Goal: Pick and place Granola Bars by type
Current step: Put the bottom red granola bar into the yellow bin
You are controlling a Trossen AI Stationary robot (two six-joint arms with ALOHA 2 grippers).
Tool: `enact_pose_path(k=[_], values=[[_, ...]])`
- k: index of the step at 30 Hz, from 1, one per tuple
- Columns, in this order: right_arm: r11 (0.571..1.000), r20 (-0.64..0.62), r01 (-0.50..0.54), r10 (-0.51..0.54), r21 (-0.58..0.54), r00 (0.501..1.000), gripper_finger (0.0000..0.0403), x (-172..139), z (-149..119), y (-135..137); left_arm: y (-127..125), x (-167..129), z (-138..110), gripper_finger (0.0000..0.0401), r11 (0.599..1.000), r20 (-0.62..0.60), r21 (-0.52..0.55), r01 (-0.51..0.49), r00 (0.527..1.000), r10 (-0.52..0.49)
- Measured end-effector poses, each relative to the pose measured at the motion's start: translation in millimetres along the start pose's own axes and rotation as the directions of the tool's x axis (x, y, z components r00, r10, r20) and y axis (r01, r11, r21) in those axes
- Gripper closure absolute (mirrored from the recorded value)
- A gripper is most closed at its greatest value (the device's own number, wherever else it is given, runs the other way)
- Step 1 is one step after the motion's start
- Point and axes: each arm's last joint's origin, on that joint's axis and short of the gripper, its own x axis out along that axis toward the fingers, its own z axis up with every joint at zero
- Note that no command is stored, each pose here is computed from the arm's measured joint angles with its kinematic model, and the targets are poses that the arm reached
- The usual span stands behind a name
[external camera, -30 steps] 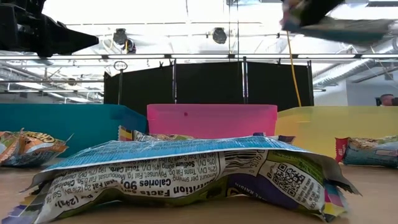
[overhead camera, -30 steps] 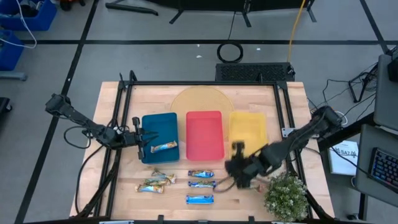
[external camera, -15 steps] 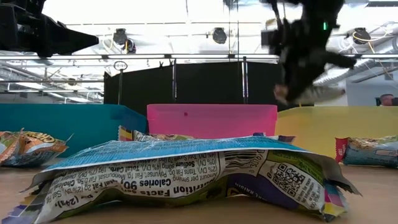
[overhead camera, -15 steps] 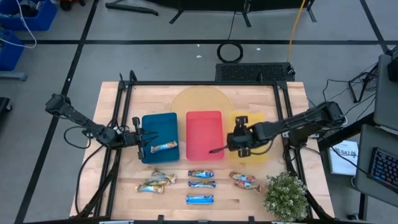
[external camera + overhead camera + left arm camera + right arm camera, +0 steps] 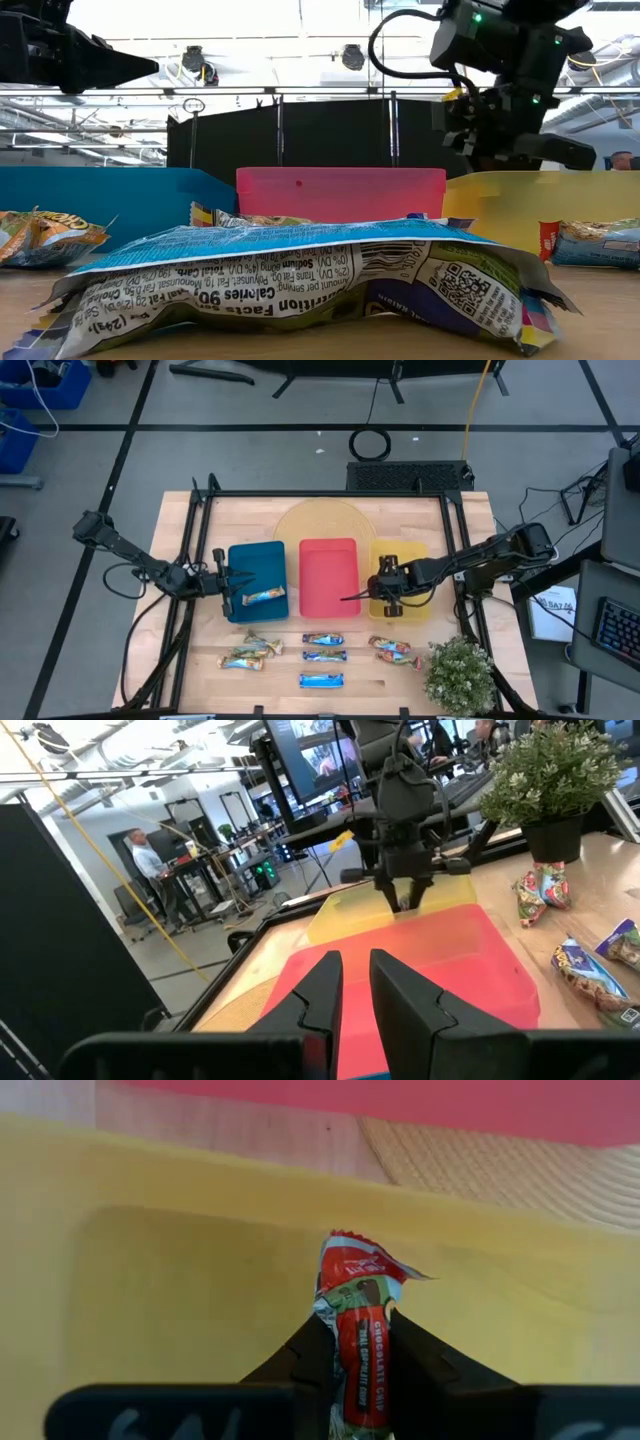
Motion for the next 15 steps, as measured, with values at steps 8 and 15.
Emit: enact_pose_path(k=[8, 15], values=[[0.998, -0.019, 0.034, -0.033, 0.051, 0.999, 0.0325, 1, -6, -1, 0, 0, 0, 0.0339, 1.0, -0.001, -0.001, 0.0, 1.0, 0.0], [0.998, 0.033, 0.032, -0.034, 0.06, 0.999, 0.0256, -12, -6, -4, 0, 0, 0, 0.0339, 1.0, -0.001, -0.001, 0.0, 1.0, 0.0]])
